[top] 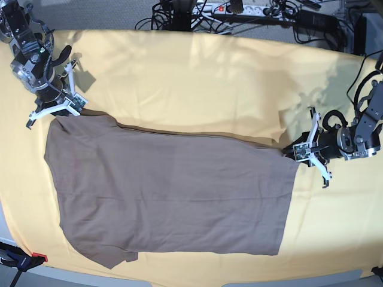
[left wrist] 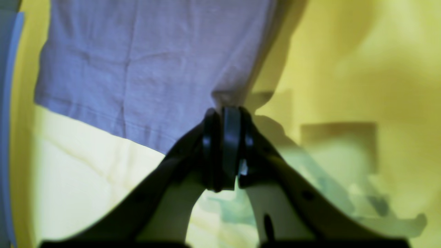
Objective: Fold the T-shirt properly
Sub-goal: 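Grasp the shirt edge with both grippers and pull it taut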
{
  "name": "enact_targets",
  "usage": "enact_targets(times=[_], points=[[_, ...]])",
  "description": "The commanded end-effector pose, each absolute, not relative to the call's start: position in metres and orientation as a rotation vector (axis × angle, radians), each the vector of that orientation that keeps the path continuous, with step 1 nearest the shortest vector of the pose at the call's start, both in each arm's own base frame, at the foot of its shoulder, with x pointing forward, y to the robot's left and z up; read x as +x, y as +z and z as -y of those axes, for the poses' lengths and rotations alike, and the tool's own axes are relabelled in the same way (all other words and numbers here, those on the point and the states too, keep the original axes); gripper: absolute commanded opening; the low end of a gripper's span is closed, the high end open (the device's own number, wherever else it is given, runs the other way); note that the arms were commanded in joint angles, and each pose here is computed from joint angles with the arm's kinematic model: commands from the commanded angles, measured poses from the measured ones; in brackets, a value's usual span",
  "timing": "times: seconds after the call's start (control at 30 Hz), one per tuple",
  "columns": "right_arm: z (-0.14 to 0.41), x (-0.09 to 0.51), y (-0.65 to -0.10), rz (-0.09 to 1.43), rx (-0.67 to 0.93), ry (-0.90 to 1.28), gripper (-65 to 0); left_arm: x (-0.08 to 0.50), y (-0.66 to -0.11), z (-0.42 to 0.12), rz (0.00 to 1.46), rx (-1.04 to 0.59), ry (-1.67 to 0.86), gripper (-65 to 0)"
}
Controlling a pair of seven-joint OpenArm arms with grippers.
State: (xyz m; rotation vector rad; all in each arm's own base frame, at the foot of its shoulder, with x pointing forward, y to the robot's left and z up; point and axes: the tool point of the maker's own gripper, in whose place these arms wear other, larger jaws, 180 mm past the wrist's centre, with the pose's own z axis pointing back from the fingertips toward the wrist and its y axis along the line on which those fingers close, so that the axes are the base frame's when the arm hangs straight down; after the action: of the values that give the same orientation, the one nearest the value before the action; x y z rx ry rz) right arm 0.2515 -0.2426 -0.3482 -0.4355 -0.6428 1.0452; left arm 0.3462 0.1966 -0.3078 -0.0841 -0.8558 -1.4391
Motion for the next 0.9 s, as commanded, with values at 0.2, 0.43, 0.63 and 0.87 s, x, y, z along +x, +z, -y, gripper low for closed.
enact_targets(times=[0.2,0.43,0.63,0.87], points=[[0.248,0.224,-0.351,0.559,-0.437,1.067,-65.0,0.315,-0.289,-0.209,0.825,-0.078,-1.512,-65.0],[0.231,0.183,-0.352,0.511,-0.417,1.133,-65.0,0.264,-0.287,-0.206,0.722,-0.113,-1.643,-65.0],[0.228,0.142,-0.357,0.444,-0.406,1.161,-65.0,0.221,-0.293,-0.211,0.599,-0.154,-1.721,-65.0],[0.219,0.093,-0.354,0.37,-0.374,1.203,-65.0,0.184,-0.295,-0.208,0.518,-0.226,-1.774,-65.0]])
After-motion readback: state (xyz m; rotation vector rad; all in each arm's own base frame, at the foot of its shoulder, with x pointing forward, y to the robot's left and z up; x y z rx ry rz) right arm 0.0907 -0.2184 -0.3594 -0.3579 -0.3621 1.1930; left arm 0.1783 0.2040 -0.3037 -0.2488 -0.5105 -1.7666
